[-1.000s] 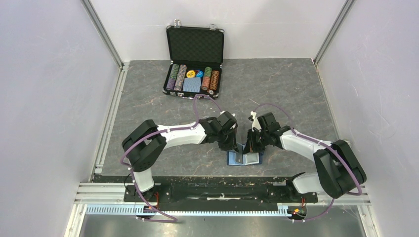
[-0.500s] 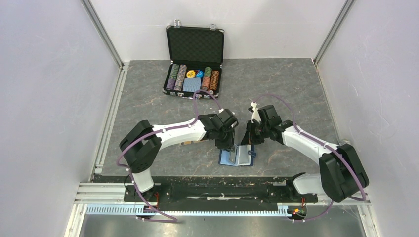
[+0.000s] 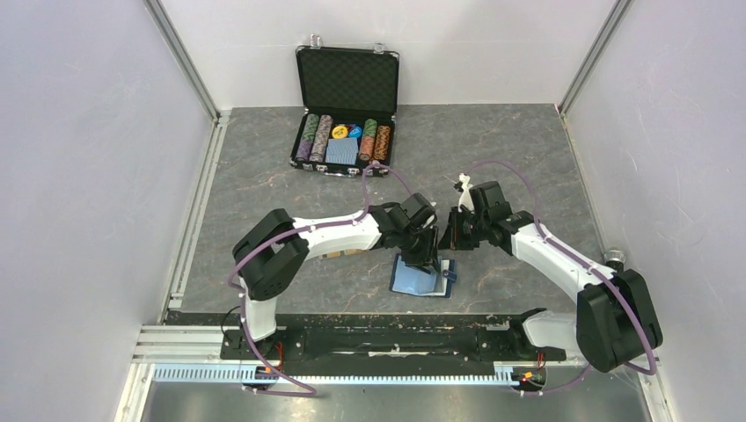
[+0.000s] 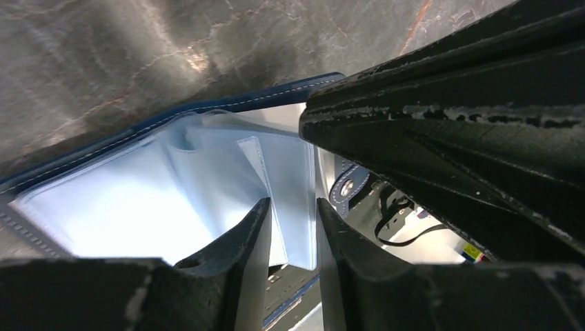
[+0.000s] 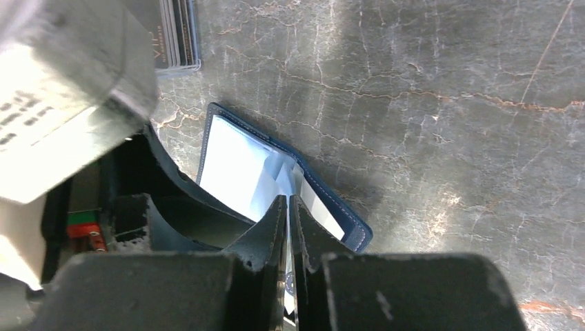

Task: Put the credit cards into the card holder
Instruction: Turn over the card holder at the center of the board, then pick up the credit card from the storage box.

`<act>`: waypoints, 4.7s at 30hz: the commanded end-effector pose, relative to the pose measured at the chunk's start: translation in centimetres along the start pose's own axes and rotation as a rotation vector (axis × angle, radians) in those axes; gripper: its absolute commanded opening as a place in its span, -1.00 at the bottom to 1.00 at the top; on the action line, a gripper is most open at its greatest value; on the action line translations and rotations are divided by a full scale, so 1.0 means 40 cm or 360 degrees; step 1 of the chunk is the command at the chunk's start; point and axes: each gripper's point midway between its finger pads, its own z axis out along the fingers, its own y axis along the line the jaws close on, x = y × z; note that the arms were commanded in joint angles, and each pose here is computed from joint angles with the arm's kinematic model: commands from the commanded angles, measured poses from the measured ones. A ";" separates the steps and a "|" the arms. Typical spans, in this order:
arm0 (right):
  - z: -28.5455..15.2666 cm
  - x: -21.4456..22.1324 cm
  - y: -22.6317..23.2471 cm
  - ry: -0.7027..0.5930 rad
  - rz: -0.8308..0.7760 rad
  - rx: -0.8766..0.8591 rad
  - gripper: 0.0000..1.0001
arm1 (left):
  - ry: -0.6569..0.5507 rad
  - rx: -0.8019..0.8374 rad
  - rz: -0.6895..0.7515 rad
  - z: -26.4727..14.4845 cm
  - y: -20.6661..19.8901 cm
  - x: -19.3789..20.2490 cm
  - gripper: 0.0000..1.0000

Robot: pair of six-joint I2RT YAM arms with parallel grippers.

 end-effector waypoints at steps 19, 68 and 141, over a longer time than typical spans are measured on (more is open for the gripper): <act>-0.023 -0.047 -0.008 -0.0048 -0.0065 0.0045 -0.83 | -0.0132 0.0421 0.0084 -0.032 -0.145 -0.064 -0.07; 0.136 -0.164 0.154 0.0158 -0.0191 -0.0218 -0.03 | -0.0227 -0.0416 -0.0461 -0.184 0.472 -0.175 -0.21; 0.143 -0.106 0.113 0.0182 -0.0163 -0.0172 -0.02 | -0.0069 -0.0636 -0.0097 -0.162 0.404 -0.185 -0.96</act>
